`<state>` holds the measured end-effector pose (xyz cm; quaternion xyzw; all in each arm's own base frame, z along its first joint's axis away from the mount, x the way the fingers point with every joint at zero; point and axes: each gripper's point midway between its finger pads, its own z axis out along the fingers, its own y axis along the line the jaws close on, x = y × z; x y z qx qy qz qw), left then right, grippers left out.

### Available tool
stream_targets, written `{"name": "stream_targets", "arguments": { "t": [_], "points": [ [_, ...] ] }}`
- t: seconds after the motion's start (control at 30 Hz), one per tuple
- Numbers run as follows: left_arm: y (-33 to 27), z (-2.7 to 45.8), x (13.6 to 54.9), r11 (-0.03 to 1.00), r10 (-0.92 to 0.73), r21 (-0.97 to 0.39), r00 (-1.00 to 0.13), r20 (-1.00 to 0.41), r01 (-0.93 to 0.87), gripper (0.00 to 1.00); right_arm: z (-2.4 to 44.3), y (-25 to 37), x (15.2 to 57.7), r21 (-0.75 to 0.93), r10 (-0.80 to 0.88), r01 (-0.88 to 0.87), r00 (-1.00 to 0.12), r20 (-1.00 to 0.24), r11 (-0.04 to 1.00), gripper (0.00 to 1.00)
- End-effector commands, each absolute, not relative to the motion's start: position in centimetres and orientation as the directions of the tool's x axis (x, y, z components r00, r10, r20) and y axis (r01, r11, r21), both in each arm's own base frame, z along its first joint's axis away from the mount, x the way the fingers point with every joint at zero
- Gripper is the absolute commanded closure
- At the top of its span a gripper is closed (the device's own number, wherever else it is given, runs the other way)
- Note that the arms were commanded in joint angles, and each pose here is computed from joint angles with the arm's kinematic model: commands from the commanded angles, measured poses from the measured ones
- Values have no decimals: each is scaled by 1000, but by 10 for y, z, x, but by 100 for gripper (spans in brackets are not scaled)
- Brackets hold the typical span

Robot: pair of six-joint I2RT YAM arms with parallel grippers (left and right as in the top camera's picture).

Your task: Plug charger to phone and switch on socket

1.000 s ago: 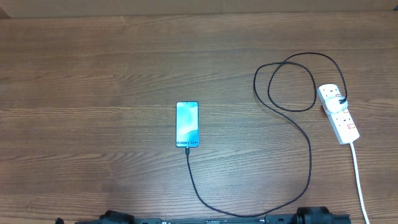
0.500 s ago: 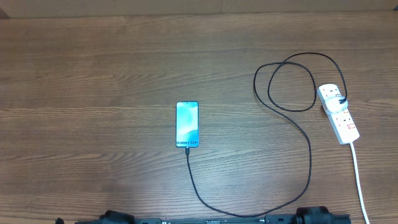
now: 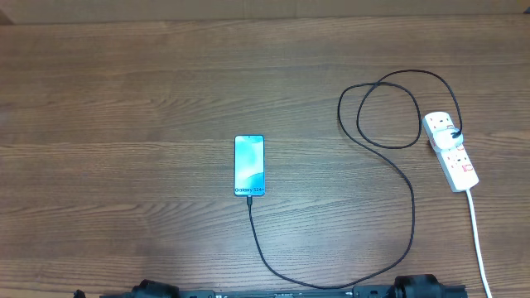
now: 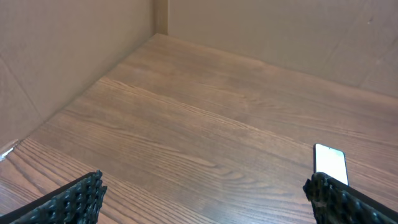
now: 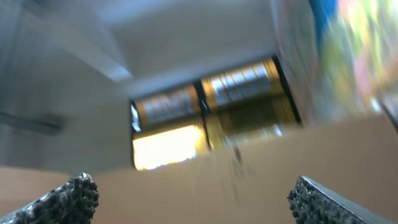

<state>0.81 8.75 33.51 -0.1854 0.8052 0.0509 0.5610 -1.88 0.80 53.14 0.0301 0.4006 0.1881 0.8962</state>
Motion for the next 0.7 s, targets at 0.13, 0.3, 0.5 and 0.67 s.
{"name": "stream_targets", "arguments": {
  "t": [0.13,0.3,0.5,0.67],
  "points": [
    [90,334,6,924,-243,-129,-291,-925,-360,1,428,2,113,309,348,-163,364,-864,937,0],
    [90,334,6,924,-243,-129,-291,-925,-360,0,346,-10,179,409,406,-44,245,-880,912,0],
    [90,334,6,924,-243,-129,-291,-925,-360,0,254,-47,217,661,614,164,259,-745,733,0],
    [90,334,6,924,-243,-129,-291,-925,-360,1,193,-61,229,778,718,233,300,-628,583,0]
  ]
}}
